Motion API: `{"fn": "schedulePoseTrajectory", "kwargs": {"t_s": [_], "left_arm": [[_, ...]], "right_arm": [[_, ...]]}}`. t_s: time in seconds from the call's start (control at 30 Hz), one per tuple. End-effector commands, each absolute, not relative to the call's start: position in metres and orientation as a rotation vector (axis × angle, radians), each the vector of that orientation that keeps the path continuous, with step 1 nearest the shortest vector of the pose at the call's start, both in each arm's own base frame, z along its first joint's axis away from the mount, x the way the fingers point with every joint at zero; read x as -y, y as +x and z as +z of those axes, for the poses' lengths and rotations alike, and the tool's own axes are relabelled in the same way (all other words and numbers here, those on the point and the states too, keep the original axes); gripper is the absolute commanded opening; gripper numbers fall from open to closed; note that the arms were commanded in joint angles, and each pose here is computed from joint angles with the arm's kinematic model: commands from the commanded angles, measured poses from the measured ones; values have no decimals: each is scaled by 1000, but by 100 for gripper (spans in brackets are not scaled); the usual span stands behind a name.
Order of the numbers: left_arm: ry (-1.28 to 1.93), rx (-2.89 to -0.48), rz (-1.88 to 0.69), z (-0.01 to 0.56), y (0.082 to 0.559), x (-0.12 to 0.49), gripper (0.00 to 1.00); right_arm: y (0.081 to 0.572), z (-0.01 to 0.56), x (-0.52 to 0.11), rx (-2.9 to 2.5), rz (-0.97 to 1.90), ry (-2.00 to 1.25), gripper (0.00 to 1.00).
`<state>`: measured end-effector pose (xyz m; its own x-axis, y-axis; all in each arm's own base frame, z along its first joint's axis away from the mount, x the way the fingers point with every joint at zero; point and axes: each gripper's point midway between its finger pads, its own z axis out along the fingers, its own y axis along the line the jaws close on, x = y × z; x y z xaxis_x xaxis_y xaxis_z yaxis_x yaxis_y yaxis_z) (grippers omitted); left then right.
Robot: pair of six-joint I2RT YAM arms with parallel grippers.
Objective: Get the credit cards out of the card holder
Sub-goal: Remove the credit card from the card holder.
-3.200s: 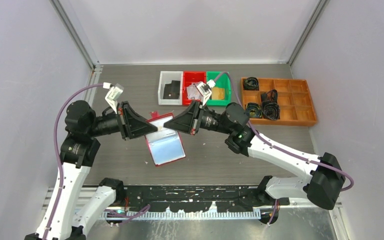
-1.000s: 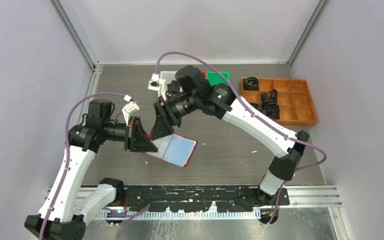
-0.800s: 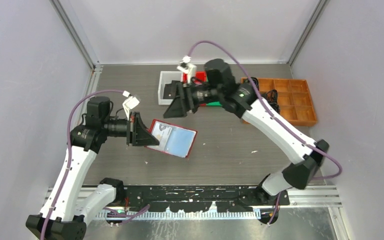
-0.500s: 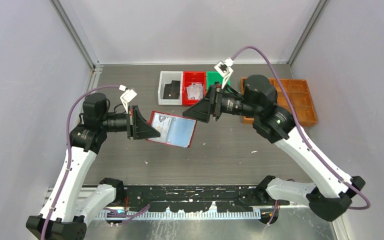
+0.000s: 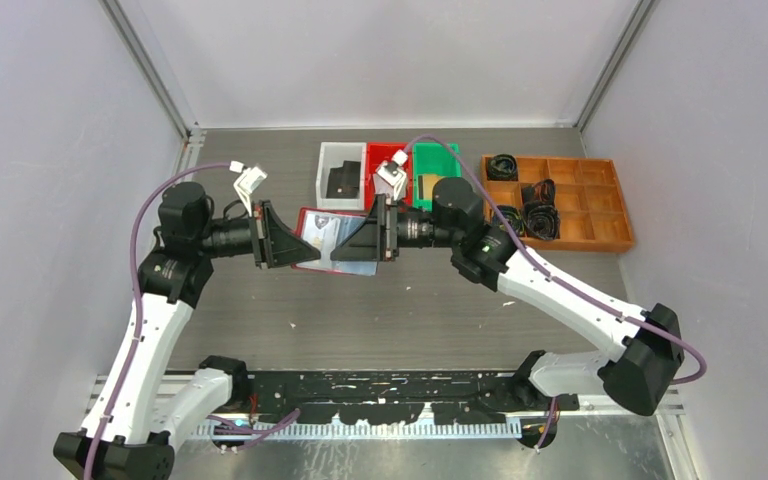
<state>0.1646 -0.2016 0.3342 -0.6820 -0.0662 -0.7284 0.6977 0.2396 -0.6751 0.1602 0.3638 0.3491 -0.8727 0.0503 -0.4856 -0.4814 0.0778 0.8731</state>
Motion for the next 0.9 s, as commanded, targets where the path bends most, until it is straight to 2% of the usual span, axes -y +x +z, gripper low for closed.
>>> {"fn": "schedulePoseTrajectory", "kwargs": {"t_s": [0.0, 0.17, 0.33, 0.5, 0.7, 0.87], "left_arm": [[655, -1753, -1501, 359, 157, 202, 0], [675, -1735, -1541, 363, 147, 202, 0], [705, -1737, -1615, 364, 136, 203, 0], [745, -1733, -1663, 365, 124, 202, 6], [828, -1718, -1736, 368, 103, 200, 6], [883, -1683, -1731, 367, 93, 200, 6]], "right_arm": [[149, 379, -371, -1826, 1903, -518, 58], [151, 377, -375, -1820, 1874, -531, 57], [151, 389, -381, -1770, 1909, -547, 49], [152, 403, -381, -1720, 1901, -572, 47], [163, 402, -377, -1745, 1759, -578, 46], [170, 406, -378, -1726, 1723, -548, 40]]}}
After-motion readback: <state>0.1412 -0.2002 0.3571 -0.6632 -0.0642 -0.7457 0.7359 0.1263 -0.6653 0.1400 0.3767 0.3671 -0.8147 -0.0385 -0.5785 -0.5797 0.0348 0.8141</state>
